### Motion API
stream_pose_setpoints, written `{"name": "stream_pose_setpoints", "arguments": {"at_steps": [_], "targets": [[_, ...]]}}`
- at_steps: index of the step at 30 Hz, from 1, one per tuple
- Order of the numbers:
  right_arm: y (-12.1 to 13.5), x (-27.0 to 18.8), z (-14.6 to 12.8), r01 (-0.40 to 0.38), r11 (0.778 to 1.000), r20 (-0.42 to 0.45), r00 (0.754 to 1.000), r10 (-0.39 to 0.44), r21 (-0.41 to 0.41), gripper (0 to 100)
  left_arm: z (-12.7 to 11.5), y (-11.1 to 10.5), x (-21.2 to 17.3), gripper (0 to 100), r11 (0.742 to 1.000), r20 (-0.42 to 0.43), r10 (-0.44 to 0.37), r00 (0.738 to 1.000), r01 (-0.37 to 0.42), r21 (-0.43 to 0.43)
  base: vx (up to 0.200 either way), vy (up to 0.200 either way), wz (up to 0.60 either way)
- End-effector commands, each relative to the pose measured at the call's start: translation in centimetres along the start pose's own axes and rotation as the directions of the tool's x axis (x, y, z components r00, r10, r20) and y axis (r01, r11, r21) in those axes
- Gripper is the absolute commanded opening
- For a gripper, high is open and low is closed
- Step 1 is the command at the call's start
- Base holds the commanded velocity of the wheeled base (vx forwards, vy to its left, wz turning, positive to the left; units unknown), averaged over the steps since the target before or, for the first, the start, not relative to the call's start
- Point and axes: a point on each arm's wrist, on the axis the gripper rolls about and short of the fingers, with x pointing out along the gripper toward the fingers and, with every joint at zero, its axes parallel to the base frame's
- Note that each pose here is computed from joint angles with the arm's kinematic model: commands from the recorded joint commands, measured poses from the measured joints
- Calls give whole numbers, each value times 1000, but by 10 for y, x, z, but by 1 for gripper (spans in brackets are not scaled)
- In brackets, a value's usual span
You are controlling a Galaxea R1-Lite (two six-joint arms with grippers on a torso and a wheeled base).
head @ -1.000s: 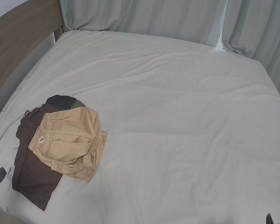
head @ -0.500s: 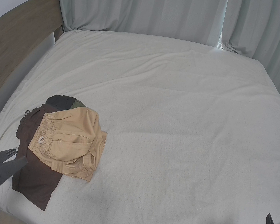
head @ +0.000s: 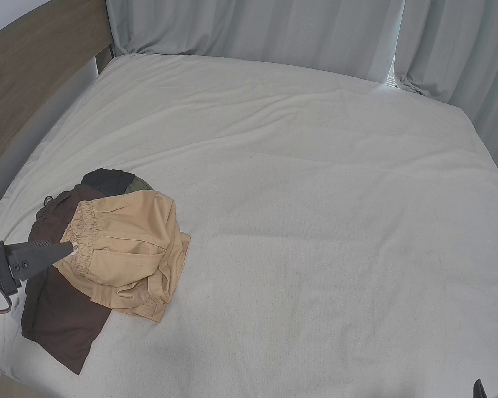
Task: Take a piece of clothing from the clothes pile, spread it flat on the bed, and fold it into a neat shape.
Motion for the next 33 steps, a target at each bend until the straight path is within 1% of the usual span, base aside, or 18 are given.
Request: {"name": "stream_pose_setpoints", "arguments": {"at_steps": [1,5,11,15,21,26,30,33], "targets": [[0,0,-5,0,1000,-1,1000,0,-1,100,5,35,16,100,999,-43,35,998,-36,-38,0,0,0],[0,0,-5,0,1000,-1,1000,0,-1,100,8,49,19,100,998,-53,29,998,-32,-59,0,0,0],[0,0,-5,0,1000,-1,1000,0,-1,100,12,57,23,100,997,-60,-14,998,10,-75,0,0,0],[0,0,-5,0,1000,-1,1000,0,-1,100,12,67,30,100,995,-82,-4,997,-4,-101,0,0,0],[0,0,-5,0,1000,-1,1000,0,-1,100,13,79,38,100,993,-93,10,996,-21,-118,0,0,0],[0,0,-5,0,1000,-1,1000,0,-1,100,8,94,48,100,995,-115,23,993,-34,-91,0,0,0],[0,0,-5,0,1000,-1,1000,0,-1,100,6,100,53,100,995,-124,26,992,-37,-92,0,0,0],[0,0,-5,0,1000,-1,1000,0,-1,100,6,110,62,100,995,-125,25,992,-37,-94,0,0,0]]}}
